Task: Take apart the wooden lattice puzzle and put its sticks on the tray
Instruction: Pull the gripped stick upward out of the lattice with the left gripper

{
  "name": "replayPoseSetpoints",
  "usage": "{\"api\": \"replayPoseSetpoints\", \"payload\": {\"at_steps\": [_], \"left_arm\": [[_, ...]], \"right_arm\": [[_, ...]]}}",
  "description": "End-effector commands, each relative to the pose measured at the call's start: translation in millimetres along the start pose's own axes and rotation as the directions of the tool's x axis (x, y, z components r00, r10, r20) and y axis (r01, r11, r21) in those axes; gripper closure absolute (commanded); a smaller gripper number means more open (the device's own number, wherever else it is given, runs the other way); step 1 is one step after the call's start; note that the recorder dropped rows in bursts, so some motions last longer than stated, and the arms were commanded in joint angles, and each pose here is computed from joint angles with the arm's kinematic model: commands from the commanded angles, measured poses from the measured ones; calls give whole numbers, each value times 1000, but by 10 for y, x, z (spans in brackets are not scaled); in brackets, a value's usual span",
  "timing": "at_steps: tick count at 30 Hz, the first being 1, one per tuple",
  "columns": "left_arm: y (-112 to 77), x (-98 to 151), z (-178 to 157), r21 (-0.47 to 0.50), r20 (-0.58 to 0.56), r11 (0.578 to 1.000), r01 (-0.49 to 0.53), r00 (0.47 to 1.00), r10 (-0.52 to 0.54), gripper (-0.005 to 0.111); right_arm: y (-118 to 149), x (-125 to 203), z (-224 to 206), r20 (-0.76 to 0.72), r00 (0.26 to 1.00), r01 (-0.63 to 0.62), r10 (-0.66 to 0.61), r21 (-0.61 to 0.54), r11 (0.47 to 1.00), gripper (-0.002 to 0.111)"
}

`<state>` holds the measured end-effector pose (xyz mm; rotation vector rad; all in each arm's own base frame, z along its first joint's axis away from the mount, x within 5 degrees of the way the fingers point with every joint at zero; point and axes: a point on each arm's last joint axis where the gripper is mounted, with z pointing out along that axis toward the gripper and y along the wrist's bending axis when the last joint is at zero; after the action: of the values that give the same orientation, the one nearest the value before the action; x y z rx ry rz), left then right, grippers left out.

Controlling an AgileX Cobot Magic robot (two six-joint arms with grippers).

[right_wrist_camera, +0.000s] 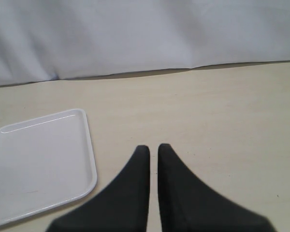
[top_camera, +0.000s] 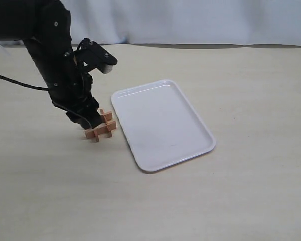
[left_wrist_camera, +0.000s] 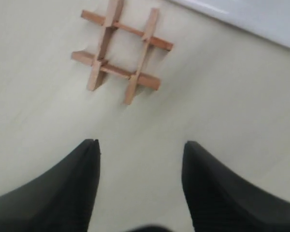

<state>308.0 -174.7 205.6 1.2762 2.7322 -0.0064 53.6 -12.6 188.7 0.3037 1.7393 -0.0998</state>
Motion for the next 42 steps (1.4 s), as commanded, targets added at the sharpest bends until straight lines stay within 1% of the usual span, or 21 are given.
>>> {"api": "replayPoseSetpoints", "payload": {"at_steps": [1,3,6,7,10,15,17,26,30,36,37,38,39,41,42], "left_arm": [[-26,-43,33,97,60,995,-36,998,30,57],[-31,-13,148,105,22,994,-39,999,37,57],[-12,130,381,29,3,997,-70,998,70,57],[-16,143,405,24,8,997,-71,997,71,57],[-4,103,465,7,56,998,-59,997,59,57],[27,86,702,-8,25,996,-87,996,87,57],[39,70,759,-19,32,996,-87,996,88,57],[81,51,789,-66,43,991,-115,992,118,57],[81,49,820,-64,41,991,-114,992,116,57],[75,63,956,-48,11,992,-116,993,116,57],[76,59,964,-50,15,992,-116,993,117,58],[78,52,964,-53,23,992,-114,993,115,62],[79,50,964,-54,25,993,-109,994,111,69],[80,51,964,-55,24,992,-111,993,113,86],[80,52,964,-54,22,992,-111,993,113,97]], "right_arm": [[-4,11,-1,-1,1000,-1,1,6,1000,102],[-4,11,-1,-1,1000,-1,1,6,1000,102],[-4,11,-1,-1,1000,-1,1,6,1000,102],[-4,11,-1,-1,1000,-1,1,6,1000,102],[-4,11,-1,-1,1000,-1,1,6,1000,102],[-4,11,-1,-1,1000,-1,1,6,1000,102],[-4,11,-1,-1,1000,-1,1,6,1000,102],[-4,11,-1,-1,1000,-1,1,6,1000,102],[-4,11,-1,-1,1000,-1,1,6,1000,102],[-4,11,-1,-1,1000,-1,1,6,1000,102],[-4,11,-1,-1,1000,-1,1,6,1000,102],[-4,11,-1,-1,1000,-1,1,6,1000,102],[-4,11,-1,-1,1000,-1,1,6,1000,102],[-4,11,-1,-1,1000,-1,1,6,1000,102],[-4,11,-1,-1,1000,-1,1,6,1000,102]]}}
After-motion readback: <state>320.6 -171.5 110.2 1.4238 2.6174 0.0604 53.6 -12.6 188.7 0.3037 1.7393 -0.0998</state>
